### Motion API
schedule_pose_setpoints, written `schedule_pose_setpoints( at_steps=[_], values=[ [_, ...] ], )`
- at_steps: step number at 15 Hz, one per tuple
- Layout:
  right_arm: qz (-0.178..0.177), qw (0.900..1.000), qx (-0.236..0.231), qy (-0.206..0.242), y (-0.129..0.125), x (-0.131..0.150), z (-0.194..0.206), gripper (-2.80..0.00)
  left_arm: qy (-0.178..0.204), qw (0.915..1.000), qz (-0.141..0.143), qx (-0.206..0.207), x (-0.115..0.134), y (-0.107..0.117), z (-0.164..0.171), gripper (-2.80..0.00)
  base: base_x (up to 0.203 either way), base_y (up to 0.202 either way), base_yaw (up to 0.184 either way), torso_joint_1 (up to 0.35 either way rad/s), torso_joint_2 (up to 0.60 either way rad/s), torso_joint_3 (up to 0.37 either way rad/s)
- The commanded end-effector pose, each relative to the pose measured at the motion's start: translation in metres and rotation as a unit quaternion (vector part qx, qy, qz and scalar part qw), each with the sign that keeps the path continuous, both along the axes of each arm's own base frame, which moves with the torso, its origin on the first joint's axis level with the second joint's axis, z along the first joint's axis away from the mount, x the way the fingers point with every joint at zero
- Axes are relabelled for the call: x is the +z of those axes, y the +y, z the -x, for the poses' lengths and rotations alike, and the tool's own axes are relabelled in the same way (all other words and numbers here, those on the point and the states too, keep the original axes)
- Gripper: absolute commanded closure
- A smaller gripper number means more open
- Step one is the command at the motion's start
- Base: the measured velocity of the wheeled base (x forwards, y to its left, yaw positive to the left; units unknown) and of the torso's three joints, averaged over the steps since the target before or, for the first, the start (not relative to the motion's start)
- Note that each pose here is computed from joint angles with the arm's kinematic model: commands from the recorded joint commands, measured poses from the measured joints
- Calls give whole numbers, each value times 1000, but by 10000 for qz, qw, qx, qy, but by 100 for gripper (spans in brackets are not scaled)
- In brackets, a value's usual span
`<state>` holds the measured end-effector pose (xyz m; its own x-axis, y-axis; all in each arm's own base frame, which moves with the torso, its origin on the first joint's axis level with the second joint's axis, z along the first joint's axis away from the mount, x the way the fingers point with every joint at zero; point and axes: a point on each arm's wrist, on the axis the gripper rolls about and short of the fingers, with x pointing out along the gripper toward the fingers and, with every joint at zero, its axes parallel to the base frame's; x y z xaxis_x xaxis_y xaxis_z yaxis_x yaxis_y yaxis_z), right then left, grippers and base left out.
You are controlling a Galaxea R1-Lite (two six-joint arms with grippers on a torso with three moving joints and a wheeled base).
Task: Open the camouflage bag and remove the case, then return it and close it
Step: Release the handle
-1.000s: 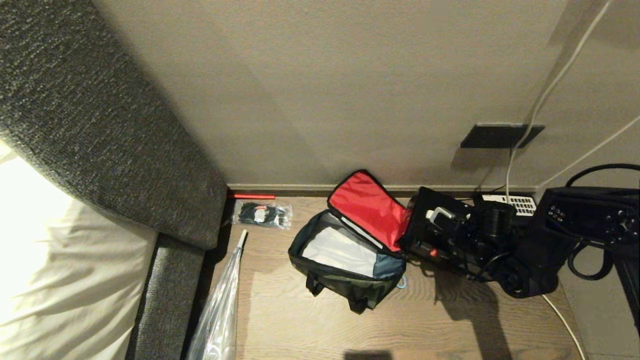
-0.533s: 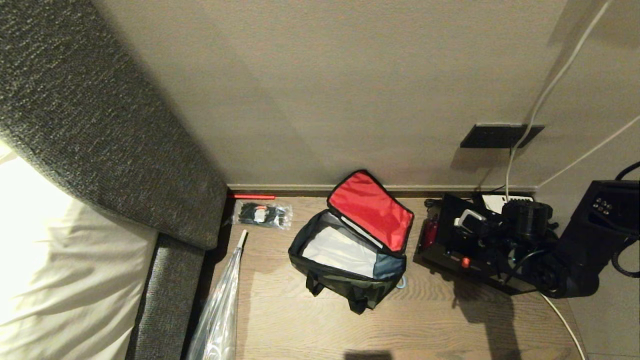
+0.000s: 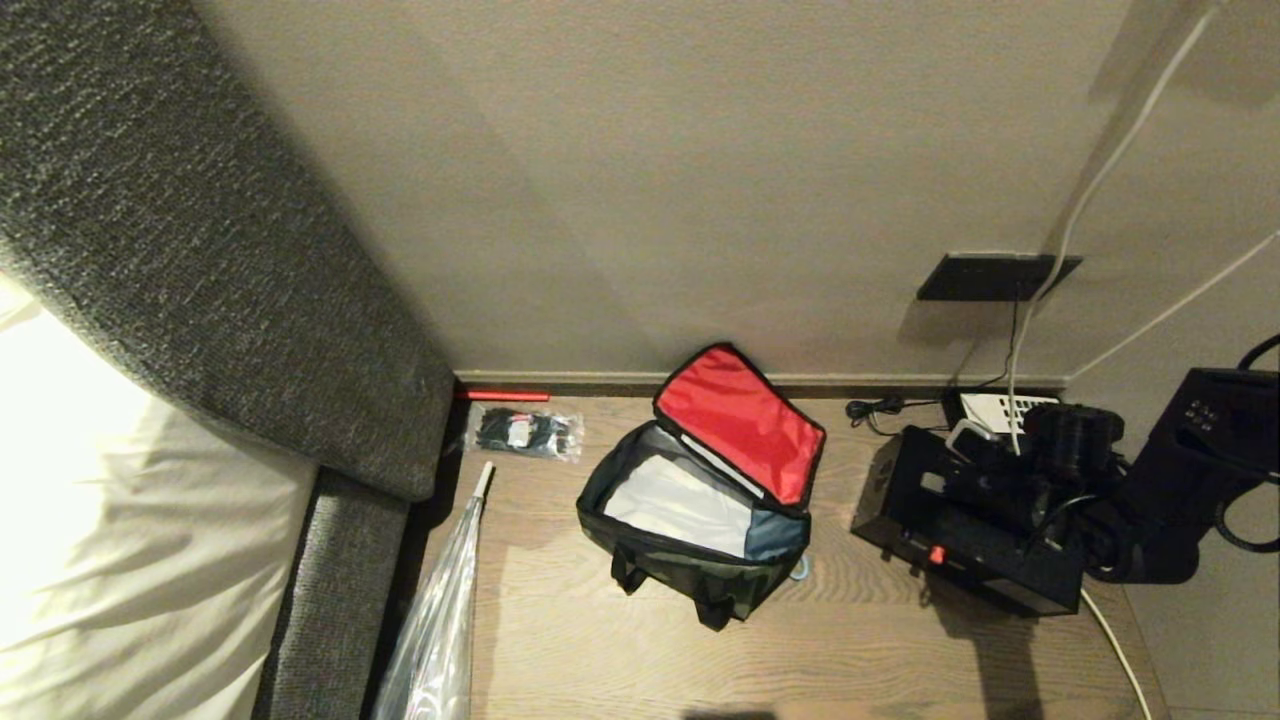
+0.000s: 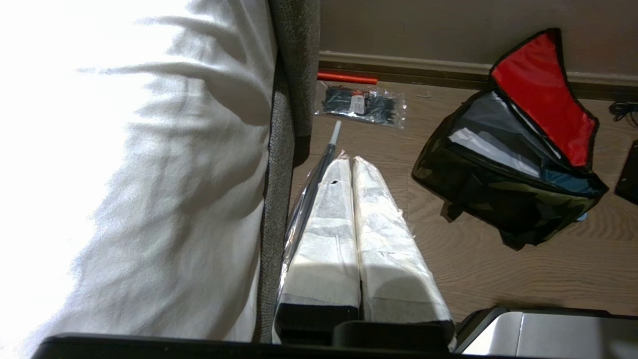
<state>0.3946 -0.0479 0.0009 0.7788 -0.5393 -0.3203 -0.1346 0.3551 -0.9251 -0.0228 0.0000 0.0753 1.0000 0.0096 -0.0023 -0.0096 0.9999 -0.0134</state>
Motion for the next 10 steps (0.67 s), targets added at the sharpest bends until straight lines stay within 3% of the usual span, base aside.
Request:
schedule_pose_setpoints(
  at_steps=[1, 3, 7, 9, 10],
  values=[
    [-41, 9999, -28, 150, -2, -18, -5, 0, 4, 10000, 2, 13, -1, 0, 0, 0, 0, 0, 0, 0, 0, 0],
    [-79, 10000, 0, 18, 1, 5, 0, 0, 4, 10000, 2, 13, -1, 0, 0, 0, 0, 0, 0, 0, 0, 0],
    [-664, 9976, 126, -171, 29, 65, 36, 0, 4, 10000, 2, 6, -1, 0, 0, 0, 0, 0, 0, 0, 0, 0],
    [-1272, 9907, 457, -138, 54, 90, 65, 0, 4, 10000, 2, 13, -1, 0, 0, 0, 0, 0, 0, 0, 0, 0],
    [-1770, 9809, 787, -155, 72, 101, 79, 0, 4, 10000, 2, 13, -1, 0, 0, 0, 0, 0, 0, 0, 0, 0]
  ],
)
